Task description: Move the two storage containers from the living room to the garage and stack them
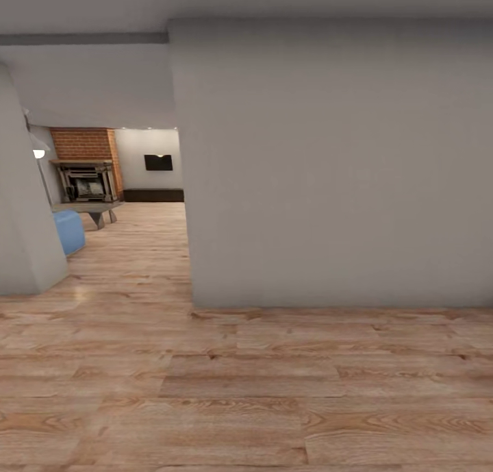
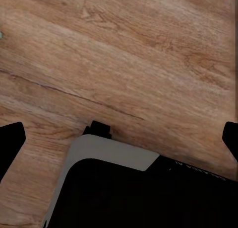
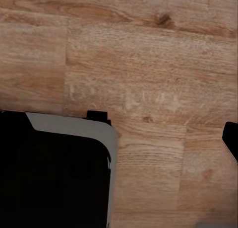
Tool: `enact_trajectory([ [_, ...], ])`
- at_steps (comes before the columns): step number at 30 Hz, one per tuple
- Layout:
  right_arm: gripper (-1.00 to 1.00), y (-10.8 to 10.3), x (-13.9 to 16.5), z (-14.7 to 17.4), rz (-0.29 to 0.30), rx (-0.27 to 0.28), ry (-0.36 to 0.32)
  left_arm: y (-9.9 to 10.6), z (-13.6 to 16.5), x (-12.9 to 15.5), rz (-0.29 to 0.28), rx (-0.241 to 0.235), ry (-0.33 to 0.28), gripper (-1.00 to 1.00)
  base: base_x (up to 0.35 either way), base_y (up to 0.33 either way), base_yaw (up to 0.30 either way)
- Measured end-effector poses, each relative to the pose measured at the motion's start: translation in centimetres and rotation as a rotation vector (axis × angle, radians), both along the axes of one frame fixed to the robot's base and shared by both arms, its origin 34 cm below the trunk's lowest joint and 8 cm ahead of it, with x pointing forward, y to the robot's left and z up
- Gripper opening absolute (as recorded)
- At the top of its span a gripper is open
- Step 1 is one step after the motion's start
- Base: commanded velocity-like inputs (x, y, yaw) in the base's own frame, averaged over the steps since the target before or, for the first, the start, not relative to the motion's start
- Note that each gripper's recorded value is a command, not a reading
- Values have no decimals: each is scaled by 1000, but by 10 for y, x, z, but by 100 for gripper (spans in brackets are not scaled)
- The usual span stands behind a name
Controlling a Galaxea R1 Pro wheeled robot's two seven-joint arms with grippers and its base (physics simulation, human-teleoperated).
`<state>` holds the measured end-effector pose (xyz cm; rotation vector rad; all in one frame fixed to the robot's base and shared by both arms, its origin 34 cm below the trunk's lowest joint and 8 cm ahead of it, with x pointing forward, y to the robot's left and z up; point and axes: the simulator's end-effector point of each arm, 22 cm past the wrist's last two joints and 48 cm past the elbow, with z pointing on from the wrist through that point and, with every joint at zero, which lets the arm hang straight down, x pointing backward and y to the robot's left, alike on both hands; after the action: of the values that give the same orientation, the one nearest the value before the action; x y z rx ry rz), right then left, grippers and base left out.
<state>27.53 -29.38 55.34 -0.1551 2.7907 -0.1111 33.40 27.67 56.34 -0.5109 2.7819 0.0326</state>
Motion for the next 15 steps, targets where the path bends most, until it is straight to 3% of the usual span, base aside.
enact_trajectory([
  [9,100,2,0,0,-3,3,-1,1,0,0,0,1,0,100,327,0,14],
  [15,100,0,0,0,-1,0,0,1,0,0,0,1,0,100,326,0,230],
])
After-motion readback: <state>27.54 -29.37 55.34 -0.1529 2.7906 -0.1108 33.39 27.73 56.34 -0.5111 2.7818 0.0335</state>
